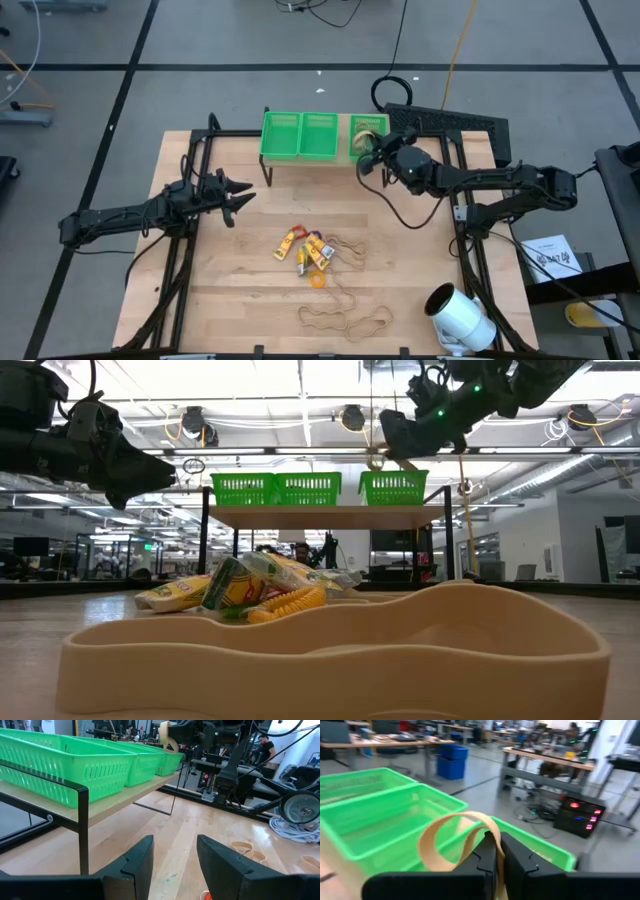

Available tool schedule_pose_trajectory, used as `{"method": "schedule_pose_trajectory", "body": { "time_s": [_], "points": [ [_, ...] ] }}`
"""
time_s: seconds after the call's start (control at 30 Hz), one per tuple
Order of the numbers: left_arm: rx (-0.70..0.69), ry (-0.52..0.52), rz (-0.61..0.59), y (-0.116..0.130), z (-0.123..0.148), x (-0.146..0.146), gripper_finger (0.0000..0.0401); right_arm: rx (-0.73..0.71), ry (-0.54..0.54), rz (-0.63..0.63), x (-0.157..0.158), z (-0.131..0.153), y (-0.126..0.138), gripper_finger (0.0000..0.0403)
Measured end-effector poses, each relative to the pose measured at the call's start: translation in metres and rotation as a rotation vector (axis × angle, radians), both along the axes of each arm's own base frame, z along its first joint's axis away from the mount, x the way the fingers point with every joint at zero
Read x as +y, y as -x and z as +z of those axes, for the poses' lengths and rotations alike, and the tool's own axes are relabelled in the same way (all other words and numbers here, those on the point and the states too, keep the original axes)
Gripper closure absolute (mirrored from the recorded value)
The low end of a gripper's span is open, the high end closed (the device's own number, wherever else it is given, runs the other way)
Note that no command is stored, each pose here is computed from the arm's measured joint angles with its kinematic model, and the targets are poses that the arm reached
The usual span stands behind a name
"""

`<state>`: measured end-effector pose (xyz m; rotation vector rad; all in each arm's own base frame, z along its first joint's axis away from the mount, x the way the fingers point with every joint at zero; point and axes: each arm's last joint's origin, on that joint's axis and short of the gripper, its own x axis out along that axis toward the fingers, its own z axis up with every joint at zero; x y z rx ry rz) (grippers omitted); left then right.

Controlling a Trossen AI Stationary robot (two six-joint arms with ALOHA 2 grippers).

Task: Pick & Place Office Desk Supplies
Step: Put the brown rubber band into the right green bin on the shelf

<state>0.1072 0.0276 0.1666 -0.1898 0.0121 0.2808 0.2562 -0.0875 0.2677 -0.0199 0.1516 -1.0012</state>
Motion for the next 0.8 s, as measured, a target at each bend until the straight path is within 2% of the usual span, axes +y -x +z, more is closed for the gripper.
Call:
{"method": "schedule_pose_trajectory", "body": {
  "time_s": [0.27,0.5,0.8],
  "points": [
    [-0.001,0.000,0.000,0.0000,0.0001,0.0000,0.0242,0.005,0.002,-0.011,-0.0001,-0.0003,0.0003,0.0391],
    [-0.001,0.000,0.000,0.0000,0.0001,0.0000,0.0242,-0.026,-0.011,-0.062,-0.0032,0.0000,0.0021,0.0353],
    [-0.001,0.000,0.000,0.0000,0.0001,0.0000,0.0242,-0.085,-0.057,-0.104,-0.0090,-0.0015,0.0047,0.0281]
  ]
}}
